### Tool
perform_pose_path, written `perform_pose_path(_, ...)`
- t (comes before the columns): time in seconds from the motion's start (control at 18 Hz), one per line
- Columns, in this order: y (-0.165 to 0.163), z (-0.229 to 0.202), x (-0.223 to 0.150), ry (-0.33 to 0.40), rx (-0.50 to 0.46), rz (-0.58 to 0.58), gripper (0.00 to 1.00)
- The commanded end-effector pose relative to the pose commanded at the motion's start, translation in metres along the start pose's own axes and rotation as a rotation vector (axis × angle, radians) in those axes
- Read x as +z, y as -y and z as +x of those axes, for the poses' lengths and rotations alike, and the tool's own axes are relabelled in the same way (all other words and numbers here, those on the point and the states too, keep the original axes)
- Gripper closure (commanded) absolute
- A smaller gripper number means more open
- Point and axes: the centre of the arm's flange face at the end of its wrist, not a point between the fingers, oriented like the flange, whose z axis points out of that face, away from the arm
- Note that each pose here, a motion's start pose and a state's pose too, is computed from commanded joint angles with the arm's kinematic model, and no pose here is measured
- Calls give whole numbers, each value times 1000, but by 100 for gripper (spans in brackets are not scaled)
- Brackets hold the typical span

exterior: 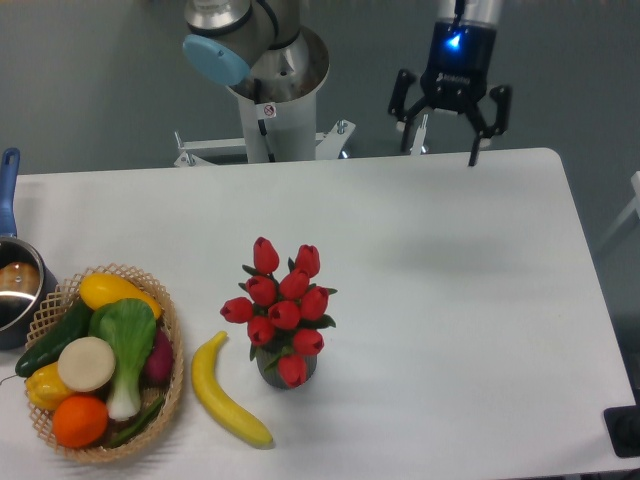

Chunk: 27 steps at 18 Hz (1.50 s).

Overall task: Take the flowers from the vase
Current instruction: 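Move the open gripper from its raised pose toward the red tulips, then lower the open gripper around the tulip stems above the grey vase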

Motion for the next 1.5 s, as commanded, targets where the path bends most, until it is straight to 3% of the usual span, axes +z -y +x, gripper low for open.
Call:
perform_pose_path(0.39,3,19,46,-94,55,21,0)
perform_pose_path(0.78,7,32,116,-206,113,27,0)
perform_pose_path(1.5,32,30,183,-304,175,37,0)
